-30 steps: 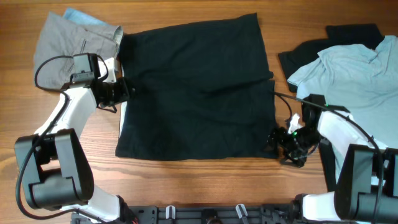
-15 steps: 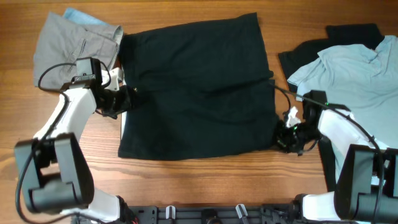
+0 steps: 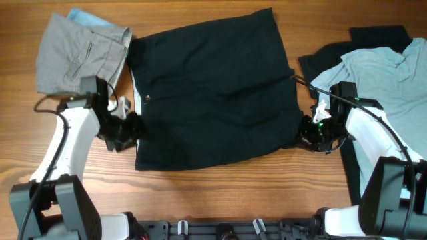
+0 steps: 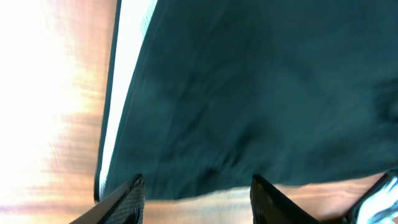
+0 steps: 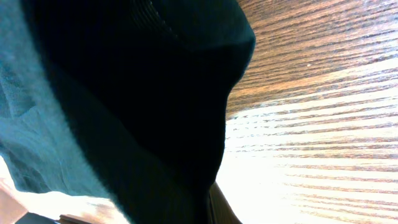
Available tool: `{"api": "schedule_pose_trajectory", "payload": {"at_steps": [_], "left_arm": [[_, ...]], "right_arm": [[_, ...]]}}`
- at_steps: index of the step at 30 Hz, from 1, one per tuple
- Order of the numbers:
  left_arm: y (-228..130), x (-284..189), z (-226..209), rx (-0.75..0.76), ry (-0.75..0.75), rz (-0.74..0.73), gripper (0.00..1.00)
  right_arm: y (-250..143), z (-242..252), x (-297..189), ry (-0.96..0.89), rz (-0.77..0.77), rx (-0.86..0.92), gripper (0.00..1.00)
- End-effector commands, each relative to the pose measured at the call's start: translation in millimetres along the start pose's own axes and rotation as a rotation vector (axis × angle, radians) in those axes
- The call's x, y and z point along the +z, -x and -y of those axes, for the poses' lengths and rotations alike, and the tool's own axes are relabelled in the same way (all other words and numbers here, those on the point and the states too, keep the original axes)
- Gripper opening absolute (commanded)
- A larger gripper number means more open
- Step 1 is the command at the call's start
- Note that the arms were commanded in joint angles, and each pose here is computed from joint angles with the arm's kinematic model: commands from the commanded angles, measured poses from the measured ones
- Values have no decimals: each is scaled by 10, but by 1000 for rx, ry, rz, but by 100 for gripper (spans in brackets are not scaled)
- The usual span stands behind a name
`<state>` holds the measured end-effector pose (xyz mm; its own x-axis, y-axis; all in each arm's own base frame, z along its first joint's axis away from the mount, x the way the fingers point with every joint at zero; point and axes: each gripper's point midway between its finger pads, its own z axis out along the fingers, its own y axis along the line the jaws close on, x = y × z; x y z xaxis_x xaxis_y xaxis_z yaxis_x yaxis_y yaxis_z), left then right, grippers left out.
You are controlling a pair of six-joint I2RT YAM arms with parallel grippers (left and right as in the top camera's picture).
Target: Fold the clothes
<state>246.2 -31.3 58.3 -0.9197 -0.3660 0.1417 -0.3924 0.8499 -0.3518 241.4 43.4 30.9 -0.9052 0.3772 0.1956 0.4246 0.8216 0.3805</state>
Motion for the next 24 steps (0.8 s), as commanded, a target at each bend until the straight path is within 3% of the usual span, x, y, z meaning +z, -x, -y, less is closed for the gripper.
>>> {"api": "schedule_pose_trajectory", "payload": {"at_steps": [1,10,13,24], "left_arm": [[-288,196,-178,-121,43,-93,54],[-485,517,-429,-339,96,-100,54],[-506,573,-534,-365,136,-84,61],[-621,547,-665,-376,214,-110,66]], "right_arm": [[74,-7,-77,-15,38,7,4],[91,-14,-78,-12,45,3,4],[91,-13,-78,-12,45,3,4],[94,-12,-78,-13,46,2,4]]}}
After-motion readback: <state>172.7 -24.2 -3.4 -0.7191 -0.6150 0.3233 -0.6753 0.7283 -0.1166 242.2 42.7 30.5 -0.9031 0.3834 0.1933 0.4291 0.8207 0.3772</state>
